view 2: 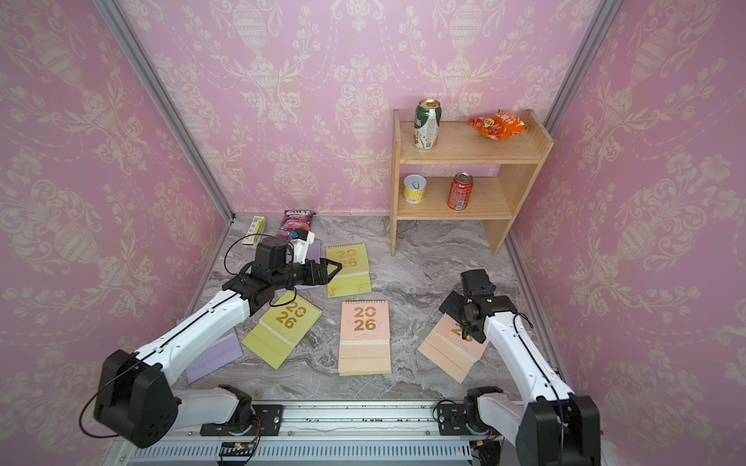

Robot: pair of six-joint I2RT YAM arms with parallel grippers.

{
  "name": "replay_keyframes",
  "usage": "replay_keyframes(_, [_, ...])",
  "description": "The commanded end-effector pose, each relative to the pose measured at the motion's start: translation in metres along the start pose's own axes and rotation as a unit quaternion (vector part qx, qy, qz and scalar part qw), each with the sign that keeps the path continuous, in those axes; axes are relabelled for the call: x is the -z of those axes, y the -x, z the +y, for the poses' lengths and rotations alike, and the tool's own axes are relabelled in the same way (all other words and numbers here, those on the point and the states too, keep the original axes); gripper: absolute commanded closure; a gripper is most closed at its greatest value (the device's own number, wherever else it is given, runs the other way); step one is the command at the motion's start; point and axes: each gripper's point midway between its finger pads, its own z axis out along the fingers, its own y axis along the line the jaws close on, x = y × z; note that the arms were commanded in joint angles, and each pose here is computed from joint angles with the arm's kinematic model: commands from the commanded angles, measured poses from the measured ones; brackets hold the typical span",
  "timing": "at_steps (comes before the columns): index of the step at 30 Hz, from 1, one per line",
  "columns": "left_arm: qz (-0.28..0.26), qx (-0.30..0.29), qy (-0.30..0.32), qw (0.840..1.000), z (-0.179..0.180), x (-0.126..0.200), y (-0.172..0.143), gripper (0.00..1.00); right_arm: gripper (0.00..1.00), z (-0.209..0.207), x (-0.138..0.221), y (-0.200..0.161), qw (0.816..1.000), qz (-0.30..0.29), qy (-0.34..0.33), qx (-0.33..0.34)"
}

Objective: Stack the calendars
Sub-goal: Move the calendar to the center of the board.

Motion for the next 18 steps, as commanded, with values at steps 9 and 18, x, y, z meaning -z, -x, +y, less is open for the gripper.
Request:
replay_keyframes(9, [-0.001, -0.037, -0.039, 0.999, -0.024, -0.001, 0.018, 0.03, 0.00, -0.047, -0.021, -0.008, 0.994, 0.035, -0.076, -0.076])
replay_keyframes(18, [0.000, -0.034, -0.068, 0.997, -0.036, -0.001, 0.023, 0.02, 0.00, -0.074, -0.033, -0.033, 0.985, 0.037, -0.091, -0.139])
